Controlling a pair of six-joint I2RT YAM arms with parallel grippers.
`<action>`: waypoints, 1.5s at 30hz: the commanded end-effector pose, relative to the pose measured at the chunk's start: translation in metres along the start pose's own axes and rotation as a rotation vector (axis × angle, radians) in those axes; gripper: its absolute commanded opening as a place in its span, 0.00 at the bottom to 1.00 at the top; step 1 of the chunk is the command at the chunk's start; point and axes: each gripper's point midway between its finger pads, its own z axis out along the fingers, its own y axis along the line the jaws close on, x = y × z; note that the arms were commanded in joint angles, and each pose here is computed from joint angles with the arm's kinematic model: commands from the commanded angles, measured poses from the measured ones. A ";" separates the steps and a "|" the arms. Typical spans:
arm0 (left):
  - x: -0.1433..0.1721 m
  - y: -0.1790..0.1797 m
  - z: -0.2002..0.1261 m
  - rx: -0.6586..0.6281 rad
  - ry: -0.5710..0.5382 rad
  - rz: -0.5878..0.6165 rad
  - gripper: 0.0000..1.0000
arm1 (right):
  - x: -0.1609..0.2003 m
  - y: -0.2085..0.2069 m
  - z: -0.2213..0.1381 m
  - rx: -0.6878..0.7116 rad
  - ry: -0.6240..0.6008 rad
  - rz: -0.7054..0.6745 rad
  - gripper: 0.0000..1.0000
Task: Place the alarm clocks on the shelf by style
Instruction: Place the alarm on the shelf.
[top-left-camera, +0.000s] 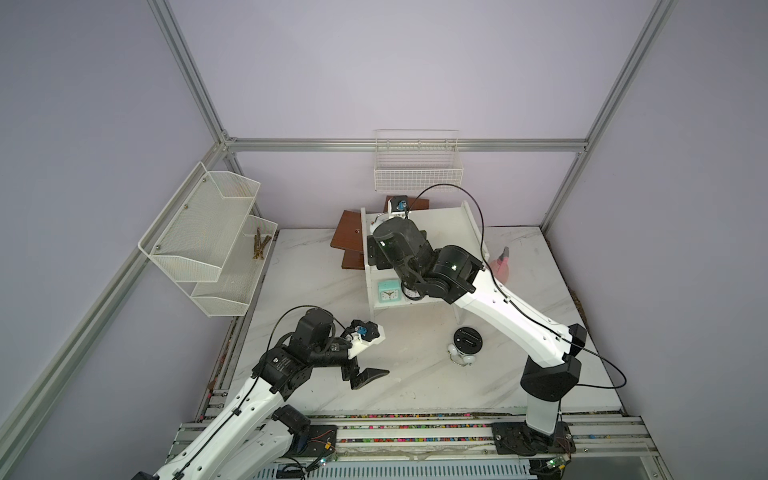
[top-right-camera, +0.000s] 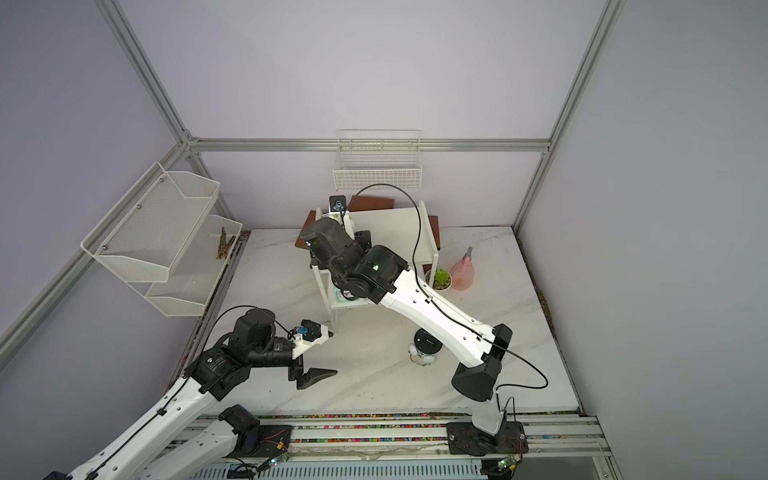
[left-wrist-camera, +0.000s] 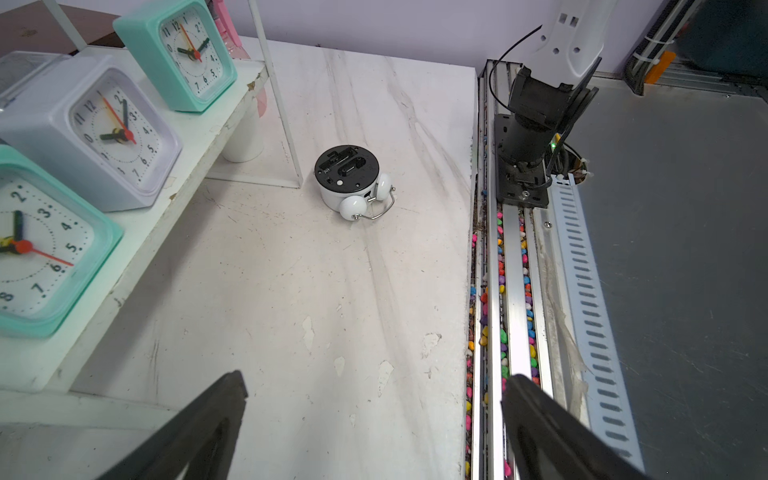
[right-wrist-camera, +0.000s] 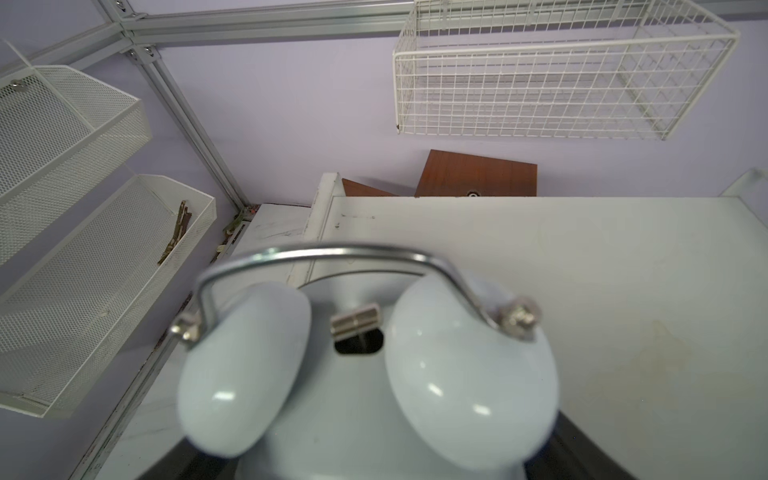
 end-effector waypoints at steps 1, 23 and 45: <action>-0.005 -0.006 -0.002 0.027 -0.026 0.033 1.00 | -0.013 -0.009 -0.006 0.009 -0.019 0.034 0.55; -0.003 -0.007 -0.002 0.024 -0.024 0.038 1.00 | -0.013 -0.014 -0.001 0.015 -0.011 0.042 0.94; -0.002 -0.006 -0.001 0.018 -0.021 0.041 1.00 | -0.008 -0.052 -0.061 -0.041 0.016 0.042 1.00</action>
